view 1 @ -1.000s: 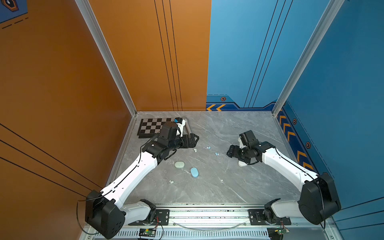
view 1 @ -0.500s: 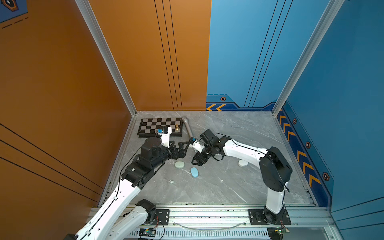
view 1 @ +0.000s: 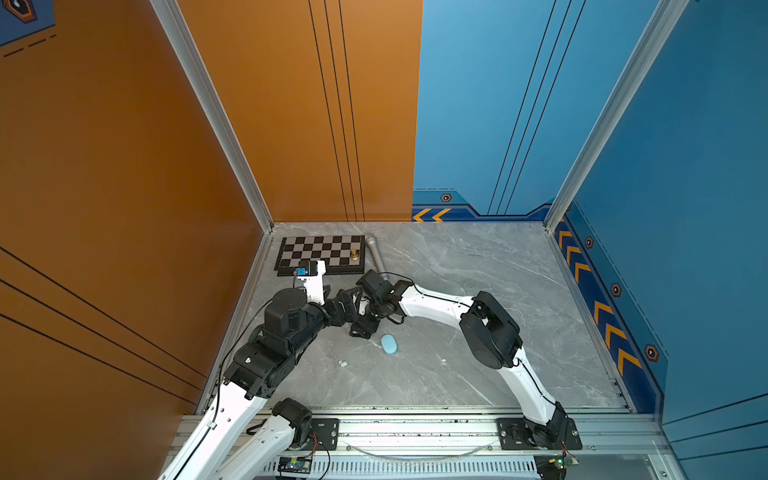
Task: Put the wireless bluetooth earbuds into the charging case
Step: 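Close the right gripper on the closed white case while the left arm moves inward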
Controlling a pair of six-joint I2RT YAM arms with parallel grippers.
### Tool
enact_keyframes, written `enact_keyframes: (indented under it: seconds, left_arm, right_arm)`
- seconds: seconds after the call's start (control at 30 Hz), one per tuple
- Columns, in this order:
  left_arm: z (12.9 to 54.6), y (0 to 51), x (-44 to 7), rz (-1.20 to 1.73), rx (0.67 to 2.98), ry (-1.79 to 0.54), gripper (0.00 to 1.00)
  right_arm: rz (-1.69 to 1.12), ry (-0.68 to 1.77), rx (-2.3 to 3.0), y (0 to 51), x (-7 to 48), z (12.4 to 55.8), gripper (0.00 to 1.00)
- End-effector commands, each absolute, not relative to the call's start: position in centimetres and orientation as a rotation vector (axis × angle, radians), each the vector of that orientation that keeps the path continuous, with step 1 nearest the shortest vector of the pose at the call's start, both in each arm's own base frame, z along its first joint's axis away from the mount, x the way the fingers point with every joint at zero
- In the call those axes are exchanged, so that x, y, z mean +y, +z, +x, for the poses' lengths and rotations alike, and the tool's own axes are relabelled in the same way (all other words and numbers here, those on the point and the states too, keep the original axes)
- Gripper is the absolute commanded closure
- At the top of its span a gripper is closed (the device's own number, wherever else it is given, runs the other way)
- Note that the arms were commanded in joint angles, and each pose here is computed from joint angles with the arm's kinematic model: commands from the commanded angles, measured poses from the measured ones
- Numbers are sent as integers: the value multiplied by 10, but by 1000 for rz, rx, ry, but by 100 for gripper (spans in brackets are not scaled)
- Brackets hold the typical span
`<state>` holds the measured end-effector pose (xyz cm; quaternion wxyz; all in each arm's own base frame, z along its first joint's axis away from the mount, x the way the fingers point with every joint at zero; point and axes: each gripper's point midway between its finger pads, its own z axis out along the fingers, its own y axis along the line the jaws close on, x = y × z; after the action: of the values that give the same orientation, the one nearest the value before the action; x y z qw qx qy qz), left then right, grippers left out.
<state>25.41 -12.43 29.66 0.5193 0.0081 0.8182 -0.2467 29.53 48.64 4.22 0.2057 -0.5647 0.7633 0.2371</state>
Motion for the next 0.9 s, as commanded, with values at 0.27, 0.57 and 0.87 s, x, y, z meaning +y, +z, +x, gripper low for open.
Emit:
enact_keyframes:
  seconds: [0.27,0.57,0.87]
  left_arm:
    - [259,296,-118,14,1976,-532,2]
    - [259,294,-115,0,1977,-522,2]
    - [263,295,-103,-60,1926,-483,2]
  right_arm:
    - [-1572,565,2145,23,491,301,40]
    - [-1508,548,2190,25,491,303,59]
    - [-1041,725,2402,73,477,337,69]
